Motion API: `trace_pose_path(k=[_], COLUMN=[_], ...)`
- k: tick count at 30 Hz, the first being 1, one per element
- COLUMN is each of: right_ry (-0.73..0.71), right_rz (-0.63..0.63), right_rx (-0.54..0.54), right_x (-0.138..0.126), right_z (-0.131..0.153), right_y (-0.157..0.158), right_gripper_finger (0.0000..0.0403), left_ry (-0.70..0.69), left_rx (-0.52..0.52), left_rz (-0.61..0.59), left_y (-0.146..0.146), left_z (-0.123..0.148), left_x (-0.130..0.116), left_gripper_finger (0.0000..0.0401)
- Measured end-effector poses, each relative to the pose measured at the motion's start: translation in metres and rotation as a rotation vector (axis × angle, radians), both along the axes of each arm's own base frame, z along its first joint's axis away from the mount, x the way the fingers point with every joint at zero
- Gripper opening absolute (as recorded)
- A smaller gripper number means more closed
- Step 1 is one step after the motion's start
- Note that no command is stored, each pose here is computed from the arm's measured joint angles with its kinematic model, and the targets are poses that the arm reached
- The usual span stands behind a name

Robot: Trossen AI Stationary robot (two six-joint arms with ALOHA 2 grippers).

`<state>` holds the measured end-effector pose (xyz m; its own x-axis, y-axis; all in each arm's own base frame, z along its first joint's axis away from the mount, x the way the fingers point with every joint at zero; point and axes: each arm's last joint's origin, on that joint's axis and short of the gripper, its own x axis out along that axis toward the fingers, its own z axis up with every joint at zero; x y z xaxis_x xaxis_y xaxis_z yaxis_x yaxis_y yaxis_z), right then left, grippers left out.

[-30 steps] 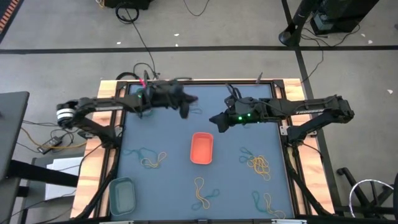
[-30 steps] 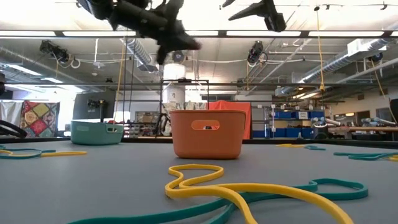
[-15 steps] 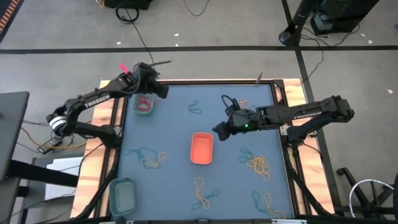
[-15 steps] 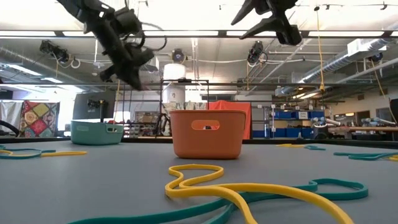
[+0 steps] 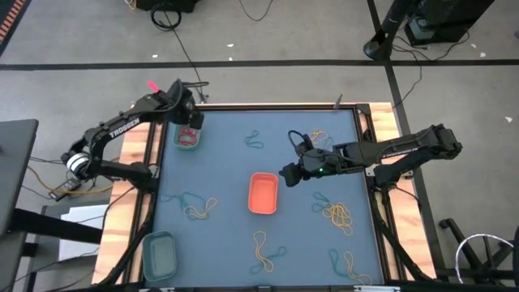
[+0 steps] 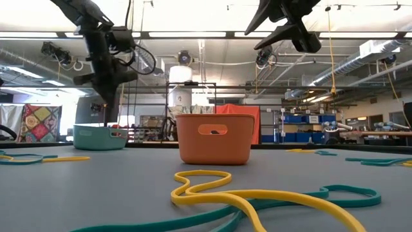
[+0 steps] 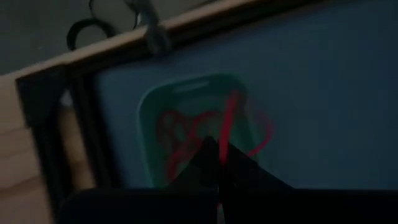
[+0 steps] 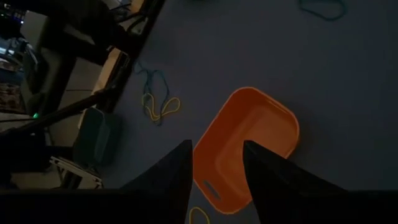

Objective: Sort rubber bands into baskets
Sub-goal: Put the red rubber band into the green bin, then put the yellow rubber band into the orange bin

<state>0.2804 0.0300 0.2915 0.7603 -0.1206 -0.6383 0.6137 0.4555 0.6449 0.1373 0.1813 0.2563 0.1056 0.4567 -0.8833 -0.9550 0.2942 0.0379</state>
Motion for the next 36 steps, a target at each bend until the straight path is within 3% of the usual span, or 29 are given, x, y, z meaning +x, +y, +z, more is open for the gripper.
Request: trace_pose_path(k=[10,23,29,36], right_ry=[0.04,0.079,0.168,0.35], right_rz=[-0.01,-0.002,0.036,0.06], right_rx=[-0.018,-0.006,0.004,-0.043], right_x=[-0.003,-0.005,-0.012,-0.029], right_z=[-0.003,-0.006,-0.011,-0.021], right_y=[-0.001,0.0,0.004,0.014], right_gripper_finger=[0.0154,0.0154,0.0154,0.0154], left_ry=[0.183,0.109,0.035,0.067], left_rx=[-0.026,-0.032,-0.015,-0.006], left_rz=[0.05,0.062,0.034,-0.042], left_y=[-0.007,-0.006,-0.002,-0.002], left_z=[-0.004,-0.003,-0.001,-0.001], left_x=[-0.011,-0.007,-0.003,-0.002], left_gripper_finger=[0.0016,0.0037,0.0093,0.0152])
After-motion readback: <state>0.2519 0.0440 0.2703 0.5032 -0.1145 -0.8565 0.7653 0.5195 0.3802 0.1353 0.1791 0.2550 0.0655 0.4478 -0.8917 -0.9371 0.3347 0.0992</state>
